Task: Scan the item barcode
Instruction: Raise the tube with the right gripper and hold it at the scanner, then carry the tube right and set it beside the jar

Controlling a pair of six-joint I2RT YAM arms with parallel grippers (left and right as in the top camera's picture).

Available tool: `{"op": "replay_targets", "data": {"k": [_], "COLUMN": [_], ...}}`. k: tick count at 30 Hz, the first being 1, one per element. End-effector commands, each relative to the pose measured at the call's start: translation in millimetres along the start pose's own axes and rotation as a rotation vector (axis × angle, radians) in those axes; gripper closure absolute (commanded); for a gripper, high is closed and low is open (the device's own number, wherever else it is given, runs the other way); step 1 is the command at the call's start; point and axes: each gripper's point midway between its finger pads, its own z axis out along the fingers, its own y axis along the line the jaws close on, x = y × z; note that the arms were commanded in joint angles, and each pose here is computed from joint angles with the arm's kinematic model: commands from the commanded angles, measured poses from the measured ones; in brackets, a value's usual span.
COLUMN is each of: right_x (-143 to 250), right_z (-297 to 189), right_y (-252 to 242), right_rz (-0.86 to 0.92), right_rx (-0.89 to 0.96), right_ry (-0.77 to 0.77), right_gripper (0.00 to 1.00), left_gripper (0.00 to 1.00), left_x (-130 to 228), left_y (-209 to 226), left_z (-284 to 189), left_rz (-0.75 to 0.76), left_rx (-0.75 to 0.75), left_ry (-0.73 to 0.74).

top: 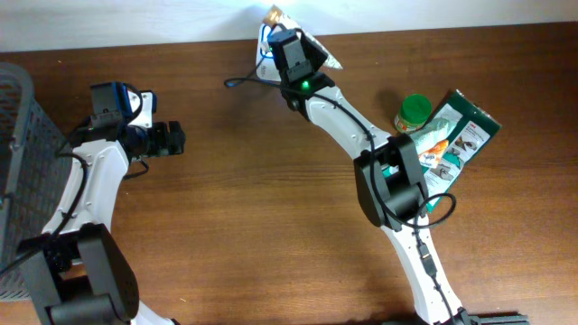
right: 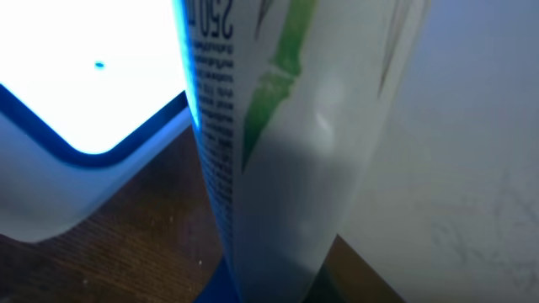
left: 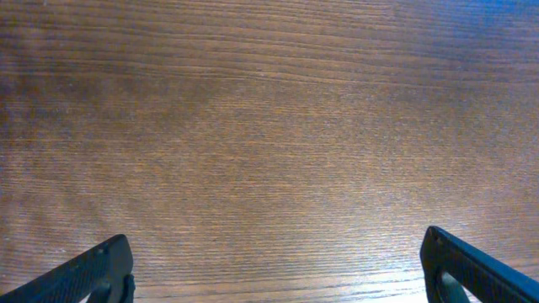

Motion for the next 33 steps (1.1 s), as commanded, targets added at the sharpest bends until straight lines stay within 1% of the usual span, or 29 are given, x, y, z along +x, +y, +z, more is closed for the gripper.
{"op": "replay_targets", "data": {"k": [1, 11, 15, 17, 21, 23, 26, 29, 31, 33], "right_x": [-10, -24, -26, -28, -33, -37, -36, -20, 7, 38], "right_z": [-10, -20, -30, -41, -74, -99, -137, -183, -211, -229], "right_y": [-28, -17, -28, -35, -47, -58, -68, -74, -79, -74], "right_rz": [0.008, 0.001, 0.009, 0.056, 0.187, 0.296, 0.411, 0.536, 0.639, 0.689], "right_rx": [0.091, 0.082, 0.075, 0.049, -0.088, -0.167, -0.288, -0.434, -0.513, -0.613], "right_ry": [0.002, -0.028, -0.023, -0.022, -0.040, -0.047, -0.036, 0.036, 0.152, 0.289], "right_gripper": [0.96, 0.96, 0.96, 0.96, 0.96, 0.96, 0.96, 0.96, 0.96, 0.96], "left_gripper": [0.01, 0.01, 0.01, 0.01, 0.01, 0.01, 0.01, 0.01, 0.01, 0.01], "left_x": [-4, -4, -4, -4, -4, -4, -4, -4, -4, -4], "left_y": [1, 1, 1, 1, 1, 1, 1, 1, 1, 1], "left_z": [-2, -2, -2, -2, -2, -2, -2, -2, -2, -2], "left_rz": [0.007, 0.007, 0.007, 0.007, 0.007, 0.007, 0.007, 0.007, 0.007, 0.007], "left_rx": [-0.005, -0.005, -0.005, -0.005, -0.005, -0.005, -0.005, -0.005, -0.005, -0.005], "left_ry": [-0.011, -0.011, -0.011, -0.011, -0.011, -0.011, -0.011, -0.011, -0.011, -0.011]}}
